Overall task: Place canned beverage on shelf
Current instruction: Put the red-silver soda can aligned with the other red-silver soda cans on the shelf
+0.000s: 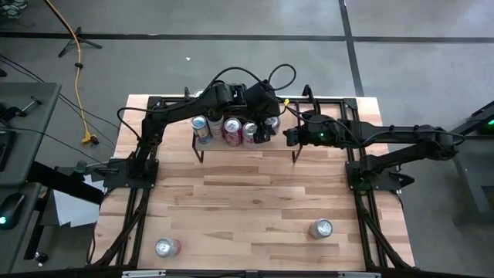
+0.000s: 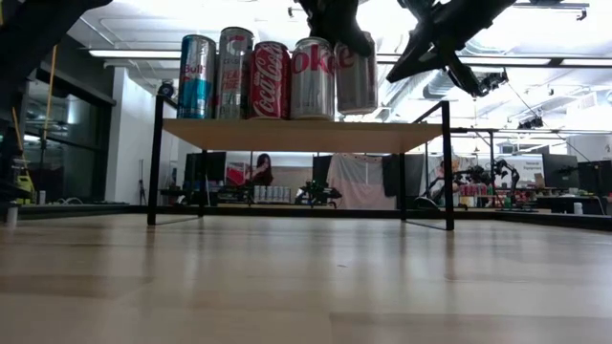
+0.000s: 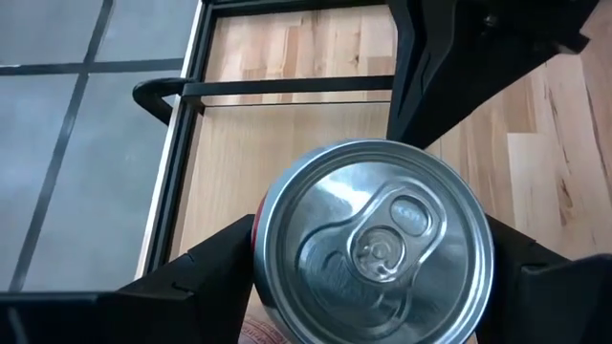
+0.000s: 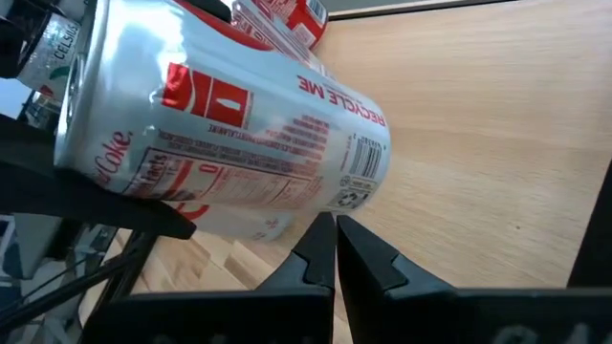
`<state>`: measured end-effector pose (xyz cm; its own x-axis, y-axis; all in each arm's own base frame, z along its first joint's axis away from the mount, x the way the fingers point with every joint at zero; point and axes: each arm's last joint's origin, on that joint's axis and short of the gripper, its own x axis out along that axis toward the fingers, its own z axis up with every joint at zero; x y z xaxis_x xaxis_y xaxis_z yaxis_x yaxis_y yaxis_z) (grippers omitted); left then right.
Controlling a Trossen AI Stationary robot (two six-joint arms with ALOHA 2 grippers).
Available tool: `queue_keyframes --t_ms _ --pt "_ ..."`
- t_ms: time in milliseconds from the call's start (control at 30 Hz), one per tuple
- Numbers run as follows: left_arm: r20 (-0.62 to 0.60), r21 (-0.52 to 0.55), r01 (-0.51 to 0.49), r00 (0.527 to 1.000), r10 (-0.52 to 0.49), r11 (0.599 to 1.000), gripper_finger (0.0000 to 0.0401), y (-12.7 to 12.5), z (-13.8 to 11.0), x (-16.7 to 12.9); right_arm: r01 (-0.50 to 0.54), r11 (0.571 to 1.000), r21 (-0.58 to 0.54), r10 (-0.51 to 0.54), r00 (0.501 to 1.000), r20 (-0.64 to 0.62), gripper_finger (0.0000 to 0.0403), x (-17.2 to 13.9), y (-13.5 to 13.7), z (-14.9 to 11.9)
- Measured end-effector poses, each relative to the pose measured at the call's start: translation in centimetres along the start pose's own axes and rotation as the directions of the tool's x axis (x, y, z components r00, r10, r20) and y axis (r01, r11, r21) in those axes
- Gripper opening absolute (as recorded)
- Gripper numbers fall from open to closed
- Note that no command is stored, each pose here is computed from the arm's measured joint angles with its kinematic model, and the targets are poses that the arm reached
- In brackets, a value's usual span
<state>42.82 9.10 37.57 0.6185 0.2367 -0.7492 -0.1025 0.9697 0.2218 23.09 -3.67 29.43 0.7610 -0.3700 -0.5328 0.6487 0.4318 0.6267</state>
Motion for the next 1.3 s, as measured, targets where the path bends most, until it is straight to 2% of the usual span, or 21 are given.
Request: queue_keyframes --t_ms 133,400,900,1000,1300 --pt "0.000 -0.021 0.006 1.000 -0.006 1.000 0.0249 0.0 0.0 0.1 0.000 1.000 0.000 0.000 1.000 0.001 0.0000 0.0 0.0 0.0" --pt "-0.025 0.002 0.031 0.999 -0.031 1.000 0.0250 -0.6 -1.0 2.5 -0.001 1.000 0.001 0.001 1.000 0.005 0.0000 -0.1 0.0 0.1" --pt "0.005 0.019 0.016 1.000 -0.016 1.000 0.0253 -0.5 -0.8 2.7 -0.011 1.000 0.004 0.011 1.000 0.012 0.0000 -0.1 0.1 0.1" --pt "0.006 0.018 0.015 1.000 -0.015 1.000 0.0271 -0.5 -0.8 2.7 -0.018 1.000 0.006 0.018 1.000 0.017 0.0000 -0.1 0.2 0.2" --pt "0.005 0.020 -0.019 1.000 0.019 1.000 0.0362 -0.3 -0.7 2.6 -0.027 1.000 0.001 0.027 0.999 0.024 0.0000 -0.1 0.3 0.2"
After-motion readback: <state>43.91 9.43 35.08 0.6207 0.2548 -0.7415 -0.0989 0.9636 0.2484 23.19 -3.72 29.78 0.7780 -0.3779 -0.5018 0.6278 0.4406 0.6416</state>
